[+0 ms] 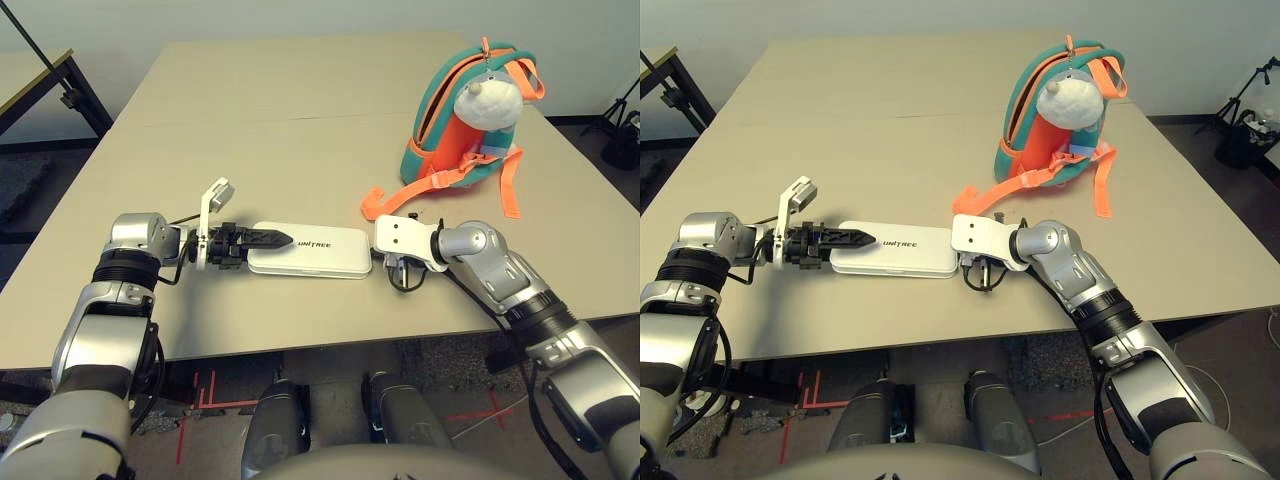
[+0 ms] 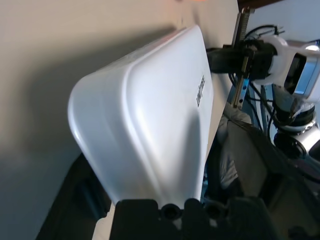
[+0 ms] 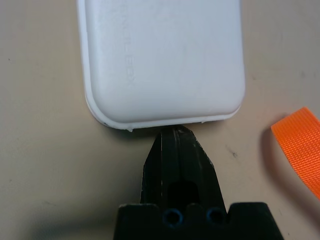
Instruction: Put the pencil case into the backpack and zip it.
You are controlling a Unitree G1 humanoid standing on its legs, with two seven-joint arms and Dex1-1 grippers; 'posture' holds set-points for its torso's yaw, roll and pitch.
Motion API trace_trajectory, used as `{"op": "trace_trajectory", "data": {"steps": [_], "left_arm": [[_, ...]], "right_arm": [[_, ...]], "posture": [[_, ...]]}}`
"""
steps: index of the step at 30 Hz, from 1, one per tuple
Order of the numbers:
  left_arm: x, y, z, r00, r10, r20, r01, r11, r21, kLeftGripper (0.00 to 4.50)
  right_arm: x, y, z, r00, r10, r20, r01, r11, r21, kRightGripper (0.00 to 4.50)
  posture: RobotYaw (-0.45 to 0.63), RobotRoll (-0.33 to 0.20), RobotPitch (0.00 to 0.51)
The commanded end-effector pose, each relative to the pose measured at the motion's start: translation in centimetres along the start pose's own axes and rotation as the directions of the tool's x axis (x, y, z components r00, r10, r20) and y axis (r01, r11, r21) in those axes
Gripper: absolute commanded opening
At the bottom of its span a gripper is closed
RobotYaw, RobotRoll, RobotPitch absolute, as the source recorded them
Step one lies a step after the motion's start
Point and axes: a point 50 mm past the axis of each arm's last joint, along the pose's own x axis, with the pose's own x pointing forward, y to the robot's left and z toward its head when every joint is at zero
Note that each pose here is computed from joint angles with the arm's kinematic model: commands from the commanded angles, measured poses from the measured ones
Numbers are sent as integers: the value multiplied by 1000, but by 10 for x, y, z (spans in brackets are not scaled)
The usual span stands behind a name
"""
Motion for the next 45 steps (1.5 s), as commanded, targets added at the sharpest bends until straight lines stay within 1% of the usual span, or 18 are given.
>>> {"op": "trace_trajectory", "data": {"steps": [1,7,10,14,16,20,22,24,25,26,27,29,33,36,37,38,41,45], "left_arm": [[1,-1,1,1000,4,-13,-3,998,61,4323],[1,-2,1,1000,-16,-11,16,996,86,4323],[1,-2,1,1000,-7,-4,7,997,71,3327],[1,-1,0,1000,-8,-7,8,998,58,1844],[2,-1,0,1000,-11,1,11,999,49,1421],[2,-3,5,998,-17,56,14,999,51,1371],[1,-4,9,997,-2,78,-3,998,64,1370],[1,-9,15,994,-27,108,18,996,83,1368],[1,-13,19,990,-50,129,37,994,99,1367],[0,-19,24,984,-81,160,59,989,134,1366],[-1,-24,30,975,-109,194,75,982,174,1366],[-5,-34,43,936,-190,296,106,954,279,1366],[-13,-41,55,909,-187,373,59,943,327,1365],[-18,-51,64,879,-220,423,55,928,368,1365],[-20,-54,65,871,-231,434,52,922,385,1365],[-21,-56,66,865,-235,442,48,918,393,1365],[-22,-65,71,841,-255,477,10,889,457,1365],[-19,-66,71,838,-233,494,-41,876,481,1364]], "right_arm": [[3,5,-4,999,31,-12,-31,999,11,0],[3,6,-4,999,35,-12,-35,999,9,0],[3,6,-4,999,35,-12,-35,999,9,0],[4,6,-4,999,37,-12,-37,999,9,0],[4,6,-4,999,38,-12,-38,999,9,0],[2,7,-5,999,36,-15,-36,999,13,0],[-1,6,-7,1000,21,-19,-21,1000,22,0],[-7,2,-10,1000,-10,-19,11,999,44,0],[-11,0,-11,1000,-24,-14,25,998,64,383],[-17,-3,-13,999,-46,-5,46,994,98,584],[-23,-5,-14,998,-68,5,67,989,131,963],[-37,-11,-18,992,-124,19,117,973,199,1701],[-67,-23,-26,971,-237,15,221,927,304,3269],[-93,-34,-30,928,-371,12,337,856,391,4307],[-102,-36,-32,910,-416,1,378,828,414,4500],[-109,-38,-35,889,-458,-17,420,799,431,4500],[-135,-40,-44,810,-582,-74,532,675,511,4500],[-150,-37,-54,743,-657,-127,594,559,579,4500]], "posture": [[-184,0,49],[-185,0,47],[-184,0,47],[-183,0,48],[-183,0,48],[-181,0,49],[-179,0,48],[-176,0,49],[-176,0,49],[-176,0,49],[-174,0,49],[-178,0,51],[-180,0,52],[-181,0,54],[-183,0,55],[-184,0,56],[-184,0,58],[-191,0,55]]}}
